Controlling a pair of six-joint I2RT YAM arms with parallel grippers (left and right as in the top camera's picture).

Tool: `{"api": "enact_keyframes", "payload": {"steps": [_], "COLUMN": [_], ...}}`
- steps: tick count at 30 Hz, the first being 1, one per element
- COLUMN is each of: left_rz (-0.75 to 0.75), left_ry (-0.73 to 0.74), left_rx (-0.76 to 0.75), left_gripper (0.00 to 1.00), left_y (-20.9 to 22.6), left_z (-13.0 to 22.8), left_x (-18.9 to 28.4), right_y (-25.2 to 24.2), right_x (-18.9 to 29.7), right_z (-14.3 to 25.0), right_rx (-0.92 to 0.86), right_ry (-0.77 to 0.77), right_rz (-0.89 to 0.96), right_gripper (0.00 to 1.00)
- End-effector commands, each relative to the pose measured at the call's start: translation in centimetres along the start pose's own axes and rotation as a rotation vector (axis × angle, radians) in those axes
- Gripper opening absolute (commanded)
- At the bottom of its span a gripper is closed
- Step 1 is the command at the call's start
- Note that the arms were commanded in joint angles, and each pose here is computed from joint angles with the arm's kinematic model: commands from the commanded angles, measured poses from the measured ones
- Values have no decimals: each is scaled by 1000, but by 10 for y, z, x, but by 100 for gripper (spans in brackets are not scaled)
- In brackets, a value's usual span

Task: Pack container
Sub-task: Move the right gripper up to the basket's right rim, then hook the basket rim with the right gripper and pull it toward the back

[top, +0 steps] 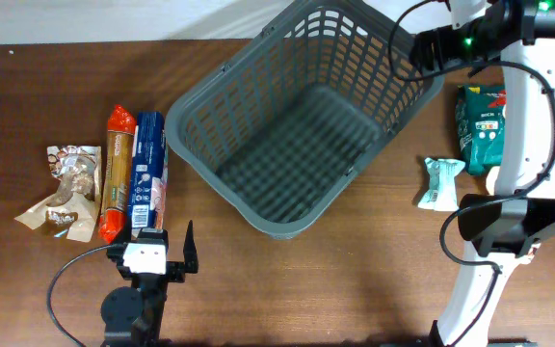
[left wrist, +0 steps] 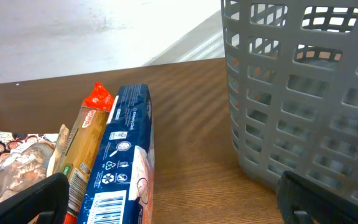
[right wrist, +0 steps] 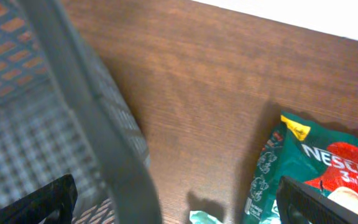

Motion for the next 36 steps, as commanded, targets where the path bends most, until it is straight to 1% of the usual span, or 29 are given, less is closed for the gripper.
{"api": "enact_keyframes", "payload": {"steps": [1, 3, 7, 15, 18, 19, 24, 26, 28, 29, 31, 35, 36], "left_rz": [-5, -5, -5, -5, -5, -5, -5, -5, -5, -5, -5, -5, -5], "left_ry": [-1, -1, -1, -1, -1, -1, -1, -1, -1, -1, -1, -1, -1], "left_rx": [2, 2, 2, 2, 2, 2, 2, 2, 2, 2, 2, 2, 2], "left_gripper": [99, 99, 99, 99, 99, 99, 99, 99, 99, 99, 99, 99, 99], "left_y": [1, 1, 1, 1, 1, 1, 1, 1, 1, 1, 1, 1, 1], "left_z": [1, 1, 1, 1, 1, 1, 1, 1, 1, 1, 1, 1, 1], "left_x": [0, 0, 0, 0, 0, 0, 0, 0, 0, 0, 0, 0, 0], "right_y": [17, 22, 32, 37, 40, 42, 49, 49, 50, 50, 50, 50, 50], "right_x": [-8, -9, -12, -34, -44, -46, -47, -47, -47, -47, -47, -46, -46], "right_z": [-4, -6, -9, -10, -7, -6, -8, -6, -3, -2, 0, 1, 1], "right_rx": [50, 61, 92, 114, 116, 118, 133, 133, 126, 120, 101, 80, 79], "right_ry": [2, 3, 2, 25, 46, 50, 54, 64, 76, 80, 87, 94, 95], "right_rz": [-41, -47, -58, -62, -74, -76, -75, -75, -79, -77, -74, -74, -75], "right_gripper": [99, 98, 79, 79, 76, 73, 52, 47, 34, 34, 29, 28, 25]}}
Point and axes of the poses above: each gripper's point midway between its finger pads, its own x axis back along the fingers, its own y axis along the line the jaws close on, z = x × y, the point moved 1 cm from there along x, back along the fingers, and after that the axes turned 4 degrees about x, right-handed, at the moved point
